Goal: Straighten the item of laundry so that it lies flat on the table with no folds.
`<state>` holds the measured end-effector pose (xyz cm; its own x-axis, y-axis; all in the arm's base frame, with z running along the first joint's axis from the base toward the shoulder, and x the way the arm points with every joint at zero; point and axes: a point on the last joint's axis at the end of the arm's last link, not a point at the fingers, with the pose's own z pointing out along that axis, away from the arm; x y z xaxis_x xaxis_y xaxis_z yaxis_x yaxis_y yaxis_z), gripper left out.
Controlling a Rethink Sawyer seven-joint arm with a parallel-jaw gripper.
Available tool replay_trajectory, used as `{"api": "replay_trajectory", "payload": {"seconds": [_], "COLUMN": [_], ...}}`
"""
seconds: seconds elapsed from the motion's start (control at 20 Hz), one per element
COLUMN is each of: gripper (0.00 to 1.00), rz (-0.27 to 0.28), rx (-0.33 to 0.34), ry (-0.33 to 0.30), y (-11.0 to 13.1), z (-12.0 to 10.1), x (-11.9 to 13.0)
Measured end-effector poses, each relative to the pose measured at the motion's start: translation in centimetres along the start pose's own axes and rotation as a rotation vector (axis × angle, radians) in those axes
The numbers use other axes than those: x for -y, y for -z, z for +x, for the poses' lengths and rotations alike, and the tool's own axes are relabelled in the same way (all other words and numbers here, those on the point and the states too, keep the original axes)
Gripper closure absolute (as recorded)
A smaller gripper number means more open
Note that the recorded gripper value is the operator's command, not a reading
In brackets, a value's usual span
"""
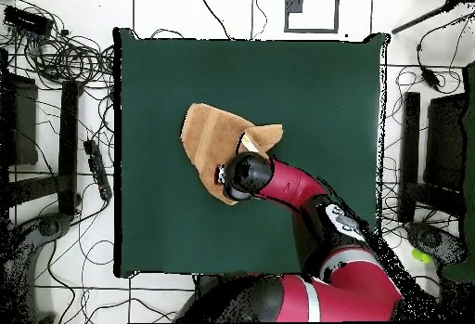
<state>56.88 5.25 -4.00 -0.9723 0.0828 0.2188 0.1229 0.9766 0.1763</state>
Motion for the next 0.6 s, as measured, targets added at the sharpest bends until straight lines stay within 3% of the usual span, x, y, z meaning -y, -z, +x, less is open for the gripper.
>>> {"api": "replay_trajectory", "payload": {"seconds": [0.6], "gripper": [1.0], "rz": [-0.029], "rx": [-0.025], "ry": [-0.024], "y": [0.2], "z": [0.5], "x": [1.7]}}
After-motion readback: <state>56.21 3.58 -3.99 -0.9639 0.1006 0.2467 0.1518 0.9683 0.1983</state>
